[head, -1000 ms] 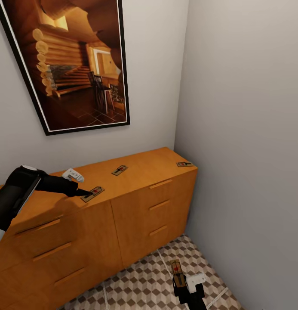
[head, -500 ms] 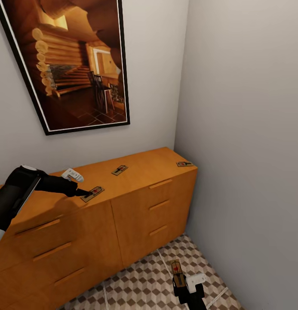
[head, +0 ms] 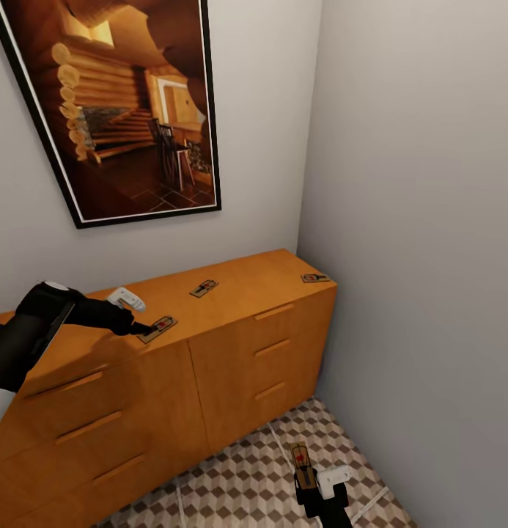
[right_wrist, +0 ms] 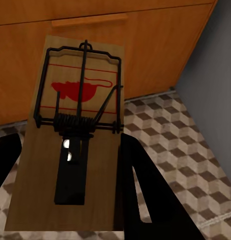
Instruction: Take the four mousetraps from the cabinet in the bathroom and place them on the bathroom floor. Make sure all four end up on the same floor surface, and ensure that at least two of them are either under or directly next to the same bathroom sink.
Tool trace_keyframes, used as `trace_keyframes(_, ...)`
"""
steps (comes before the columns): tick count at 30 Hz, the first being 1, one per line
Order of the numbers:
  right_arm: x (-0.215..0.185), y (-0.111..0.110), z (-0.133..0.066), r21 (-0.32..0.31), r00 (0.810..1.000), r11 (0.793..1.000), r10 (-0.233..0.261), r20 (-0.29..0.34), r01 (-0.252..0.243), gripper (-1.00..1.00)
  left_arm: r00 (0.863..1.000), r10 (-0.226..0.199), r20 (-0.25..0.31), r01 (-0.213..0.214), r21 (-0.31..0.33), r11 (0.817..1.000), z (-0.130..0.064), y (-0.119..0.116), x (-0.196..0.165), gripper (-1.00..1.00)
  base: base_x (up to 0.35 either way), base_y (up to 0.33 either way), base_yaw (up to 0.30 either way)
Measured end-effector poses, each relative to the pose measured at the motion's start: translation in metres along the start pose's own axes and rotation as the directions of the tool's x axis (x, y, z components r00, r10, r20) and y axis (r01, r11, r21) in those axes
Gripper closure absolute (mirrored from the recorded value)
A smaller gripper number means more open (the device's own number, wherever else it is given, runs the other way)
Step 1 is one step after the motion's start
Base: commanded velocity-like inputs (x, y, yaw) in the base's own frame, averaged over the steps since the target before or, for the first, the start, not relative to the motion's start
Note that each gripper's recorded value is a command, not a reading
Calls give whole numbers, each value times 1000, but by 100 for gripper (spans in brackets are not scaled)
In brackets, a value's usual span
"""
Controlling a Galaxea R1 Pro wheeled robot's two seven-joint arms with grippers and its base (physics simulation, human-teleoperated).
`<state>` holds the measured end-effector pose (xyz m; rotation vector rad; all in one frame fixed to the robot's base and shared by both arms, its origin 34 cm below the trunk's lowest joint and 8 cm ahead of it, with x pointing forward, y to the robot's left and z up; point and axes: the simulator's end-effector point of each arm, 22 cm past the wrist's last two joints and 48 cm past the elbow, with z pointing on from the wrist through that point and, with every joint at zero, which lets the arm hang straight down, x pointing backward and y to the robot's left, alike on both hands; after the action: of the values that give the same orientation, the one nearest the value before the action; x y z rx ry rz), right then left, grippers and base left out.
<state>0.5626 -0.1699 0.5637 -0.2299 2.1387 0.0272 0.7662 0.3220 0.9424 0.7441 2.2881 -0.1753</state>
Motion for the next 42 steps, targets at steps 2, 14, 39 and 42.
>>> trace_keyframes(2,0,0,0,0,1000,1000,0,-1,0,100,1000,8,-11,-8,-13,1000,2,2,2,-100,0,0,0)
trace_keyframes(14,3,0,0,0,1000,1000,0,-6,0,100,999,46,-10,-47,-31,998,5,-5,-7,-100,0,0,0)
trace_keyframes(39,8,0,0,-1,1000,1000,1,-15,-1,100,997,73,-9,-73,-9,997,14,-19,-12,-100,0,0,0)
trace_keyframes(42,8,0,0,-2,1000,1000,1,-17,-1,100,997,74,-12,-74,-8,997,15,-20,-11,-100,0,0,0)
